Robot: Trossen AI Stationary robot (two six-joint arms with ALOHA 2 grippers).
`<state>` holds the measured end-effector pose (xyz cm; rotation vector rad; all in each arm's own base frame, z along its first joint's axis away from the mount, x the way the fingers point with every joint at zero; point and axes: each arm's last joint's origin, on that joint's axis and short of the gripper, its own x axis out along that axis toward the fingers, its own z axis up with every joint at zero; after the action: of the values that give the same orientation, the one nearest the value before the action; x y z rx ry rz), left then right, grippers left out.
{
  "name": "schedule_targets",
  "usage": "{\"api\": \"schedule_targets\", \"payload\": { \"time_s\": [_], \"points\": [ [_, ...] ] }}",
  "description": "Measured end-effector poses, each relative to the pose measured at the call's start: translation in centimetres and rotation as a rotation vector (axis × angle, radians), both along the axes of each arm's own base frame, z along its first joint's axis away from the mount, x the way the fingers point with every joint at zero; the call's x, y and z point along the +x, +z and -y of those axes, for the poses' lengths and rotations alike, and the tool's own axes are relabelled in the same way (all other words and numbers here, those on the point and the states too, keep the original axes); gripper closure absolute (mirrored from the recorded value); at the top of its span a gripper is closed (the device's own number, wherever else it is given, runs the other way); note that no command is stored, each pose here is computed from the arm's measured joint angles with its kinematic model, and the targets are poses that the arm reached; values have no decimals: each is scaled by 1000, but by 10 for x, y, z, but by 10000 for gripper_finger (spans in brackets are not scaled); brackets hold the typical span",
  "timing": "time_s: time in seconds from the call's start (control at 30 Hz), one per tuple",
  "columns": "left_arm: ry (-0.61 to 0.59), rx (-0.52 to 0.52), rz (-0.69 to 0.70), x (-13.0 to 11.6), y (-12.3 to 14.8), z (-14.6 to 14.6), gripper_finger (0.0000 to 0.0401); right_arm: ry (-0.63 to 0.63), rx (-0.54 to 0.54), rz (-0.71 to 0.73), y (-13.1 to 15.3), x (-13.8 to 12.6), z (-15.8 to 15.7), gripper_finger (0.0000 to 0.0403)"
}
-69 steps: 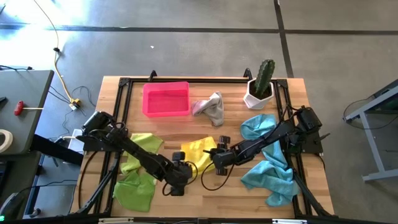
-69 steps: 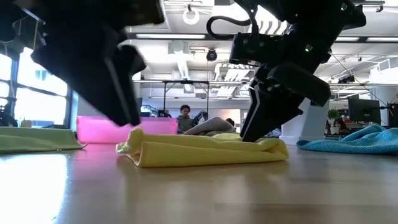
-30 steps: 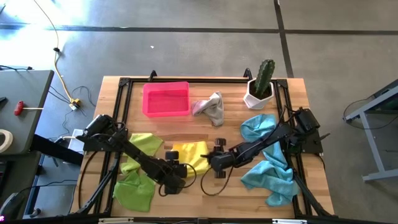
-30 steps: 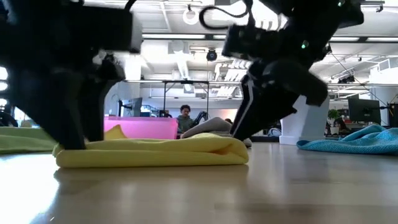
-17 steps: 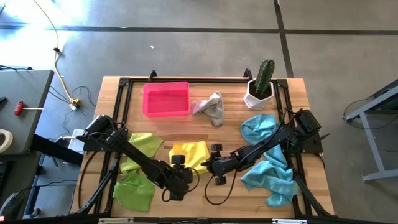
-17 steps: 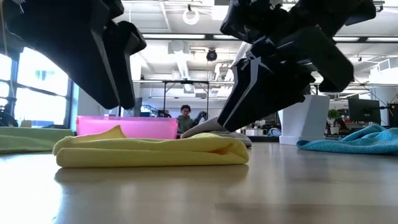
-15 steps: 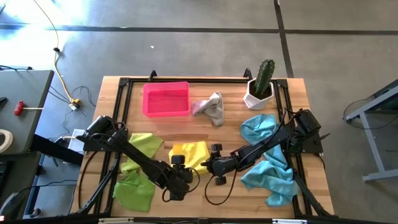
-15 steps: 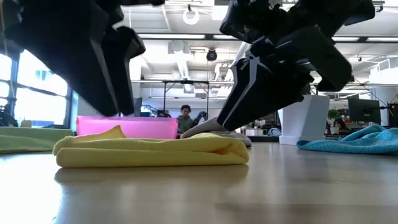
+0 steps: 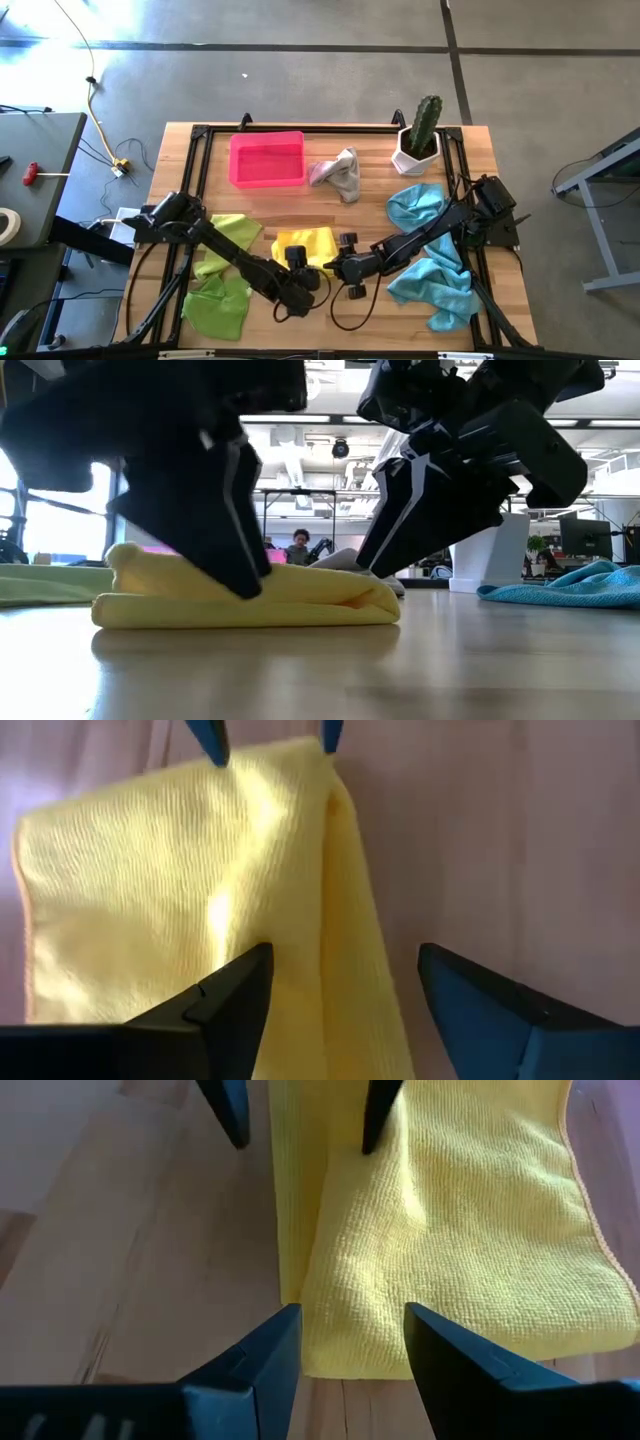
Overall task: Fold microfiber towels
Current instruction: Put the yellow towel into the bin
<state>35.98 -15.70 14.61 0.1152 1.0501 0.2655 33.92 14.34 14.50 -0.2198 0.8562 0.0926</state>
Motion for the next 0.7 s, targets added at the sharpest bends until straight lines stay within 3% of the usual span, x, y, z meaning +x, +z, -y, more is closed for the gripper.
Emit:
{"api": "schedule_targets", "payload": {
  "time_s": [0.13,0.27,0.37,0.53,0.7],
  "points": [
    [-83,89,12,1,6,6,158,0,-1,-3,0,0,0,231],
    [-61,132,-14,-1,5,0,158,-4,2,-4,0,0,0,231],
    [-29,62,-50,0,2,-7,158,-6,3,-5,-1,-1,0,231],
    [-39,-140,-130,2,-1,-14,158,-5,6,-12,-1,-1,0,231],
    [-39,-130,-141,0,-1,-13,158,-3,4,-12,-1,-1,0,231]
  ]
}}
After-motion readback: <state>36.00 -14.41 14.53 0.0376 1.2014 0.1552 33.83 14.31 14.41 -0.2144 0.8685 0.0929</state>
